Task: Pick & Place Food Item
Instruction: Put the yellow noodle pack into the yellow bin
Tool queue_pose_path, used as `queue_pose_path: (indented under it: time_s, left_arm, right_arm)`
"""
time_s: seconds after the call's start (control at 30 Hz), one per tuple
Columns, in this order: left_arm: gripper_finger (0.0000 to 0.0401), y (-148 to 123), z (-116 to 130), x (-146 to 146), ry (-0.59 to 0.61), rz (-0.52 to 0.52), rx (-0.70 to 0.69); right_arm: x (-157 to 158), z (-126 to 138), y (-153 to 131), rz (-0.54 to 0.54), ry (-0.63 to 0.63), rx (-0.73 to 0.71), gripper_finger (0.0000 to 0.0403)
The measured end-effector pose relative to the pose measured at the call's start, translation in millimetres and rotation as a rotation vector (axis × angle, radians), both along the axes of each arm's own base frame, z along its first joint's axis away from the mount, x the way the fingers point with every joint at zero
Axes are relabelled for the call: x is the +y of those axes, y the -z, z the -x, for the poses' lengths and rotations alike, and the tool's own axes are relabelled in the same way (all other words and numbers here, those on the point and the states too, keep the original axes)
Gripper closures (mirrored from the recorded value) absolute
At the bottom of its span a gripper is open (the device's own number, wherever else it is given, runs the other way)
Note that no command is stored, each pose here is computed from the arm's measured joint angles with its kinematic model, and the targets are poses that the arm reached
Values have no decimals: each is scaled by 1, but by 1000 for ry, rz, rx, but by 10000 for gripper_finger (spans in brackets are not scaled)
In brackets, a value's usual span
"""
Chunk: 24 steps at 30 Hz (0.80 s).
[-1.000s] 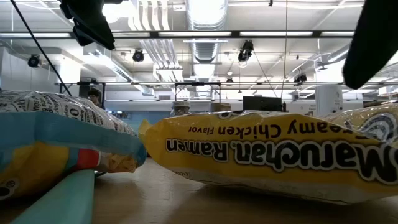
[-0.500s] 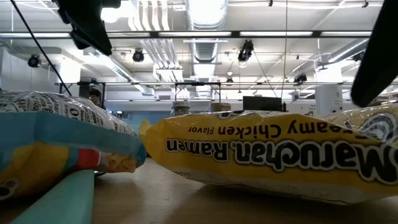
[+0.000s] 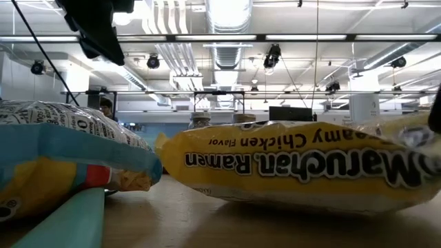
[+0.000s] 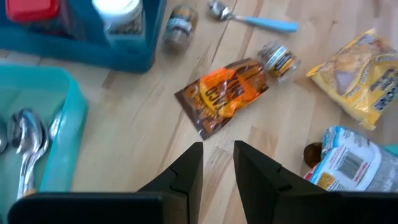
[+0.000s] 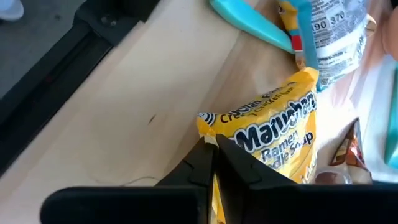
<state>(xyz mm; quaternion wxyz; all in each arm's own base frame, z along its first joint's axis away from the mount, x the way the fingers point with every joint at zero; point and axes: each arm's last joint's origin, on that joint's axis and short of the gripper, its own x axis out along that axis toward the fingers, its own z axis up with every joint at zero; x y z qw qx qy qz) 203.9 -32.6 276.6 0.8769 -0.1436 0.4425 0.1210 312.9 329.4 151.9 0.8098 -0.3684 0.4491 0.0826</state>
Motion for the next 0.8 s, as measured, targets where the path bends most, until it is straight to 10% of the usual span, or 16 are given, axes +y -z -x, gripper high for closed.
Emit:
queue_pose_path:
  time_s: [0.8]
  left_arm:
    - [307,-18,-8,-38,216,-114,-271]
  right_arm:
    - [-45,28,-114,-233,399,-418,392]
